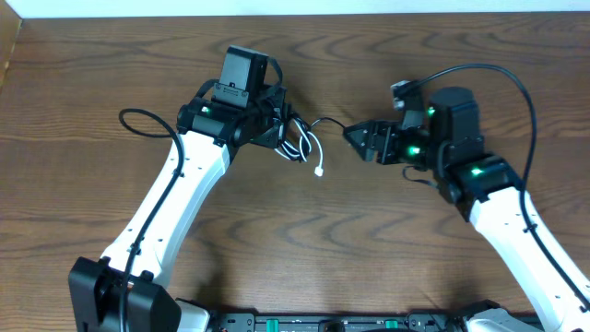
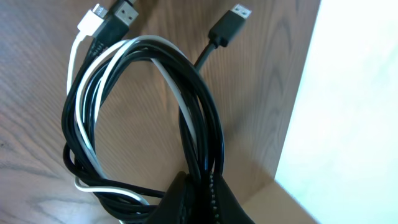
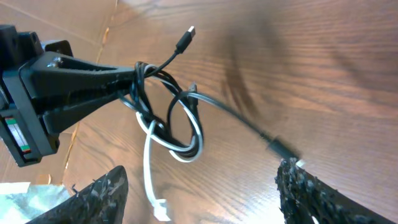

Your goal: Untangle cables

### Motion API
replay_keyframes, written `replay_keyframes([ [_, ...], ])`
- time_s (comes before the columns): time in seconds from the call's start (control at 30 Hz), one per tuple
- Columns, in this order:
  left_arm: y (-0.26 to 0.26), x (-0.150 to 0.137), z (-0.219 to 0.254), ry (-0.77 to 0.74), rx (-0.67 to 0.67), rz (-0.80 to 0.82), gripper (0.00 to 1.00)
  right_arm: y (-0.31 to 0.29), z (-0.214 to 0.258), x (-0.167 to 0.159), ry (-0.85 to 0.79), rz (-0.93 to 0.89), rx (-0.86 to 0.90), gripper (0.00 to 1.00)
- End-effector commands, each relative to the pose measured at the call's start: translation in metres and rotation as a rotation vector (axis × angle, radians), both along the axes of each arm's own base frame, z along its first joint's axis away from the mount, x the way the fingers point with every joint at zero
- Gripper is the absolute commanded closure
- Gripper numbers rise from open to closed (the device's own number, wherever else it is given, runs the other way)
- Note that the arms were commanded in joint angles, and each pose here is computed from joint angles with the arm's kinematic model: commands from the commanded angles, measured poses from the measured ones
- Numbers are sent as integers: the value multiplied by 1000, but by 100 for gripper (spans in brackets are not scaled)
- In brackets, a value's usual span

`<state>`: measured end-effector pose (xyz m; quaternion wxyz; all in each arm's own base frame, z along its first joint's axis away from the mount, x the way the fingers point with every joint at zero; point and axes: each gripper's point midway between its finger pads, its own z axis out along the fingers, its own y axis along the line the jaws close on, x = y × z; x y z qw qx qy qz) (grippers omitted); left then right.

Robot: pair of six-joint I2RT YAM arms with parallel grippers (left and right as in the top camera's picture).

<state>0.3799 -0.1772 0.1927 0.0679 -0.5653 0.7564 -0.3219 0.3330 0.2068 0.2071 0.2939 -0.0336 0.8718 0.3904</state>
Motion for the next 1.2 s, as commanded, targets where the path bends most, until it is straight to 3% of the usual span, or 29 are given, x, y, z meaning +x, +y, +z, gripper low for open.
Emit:
replay_keyframes([
  [0.0, 11, 3, 2, 27, -7, 121, 93, 19, -2, -3, -16, -4, -40, 26],
  [0.07, 12, 1, 1, 47, -13, 139, 92, 30, -10, -7, -7, 19, -57, 27],
  [0.3, 14, -5, -4, 78, -2, 144, 92, 47, -44, -11, 70, 57, -98, 49],
  [0.6, 15, -7, -5, 84, 0, 143, 93, 64, -53, -18, 80, 154, -72, 50],
  [0.8, 16, -8, -6, 90, 7, 147, 93, 62, -58, -21, 77, 170, -100, 83],
  [0.9, 19, -6, -6, 84, 22, 158, 93, 59, -64, -26, 81, 194, -132, 91],
  [0.93, 19, -6, -6, 83, 24, 159, 93, 58, -65, -27, 89, 196, -137, 99],
  [1.17, 21, -12, -10, 104, 38, 152, 93, 64, -59, -27, 71, 217, -106, 99],
])
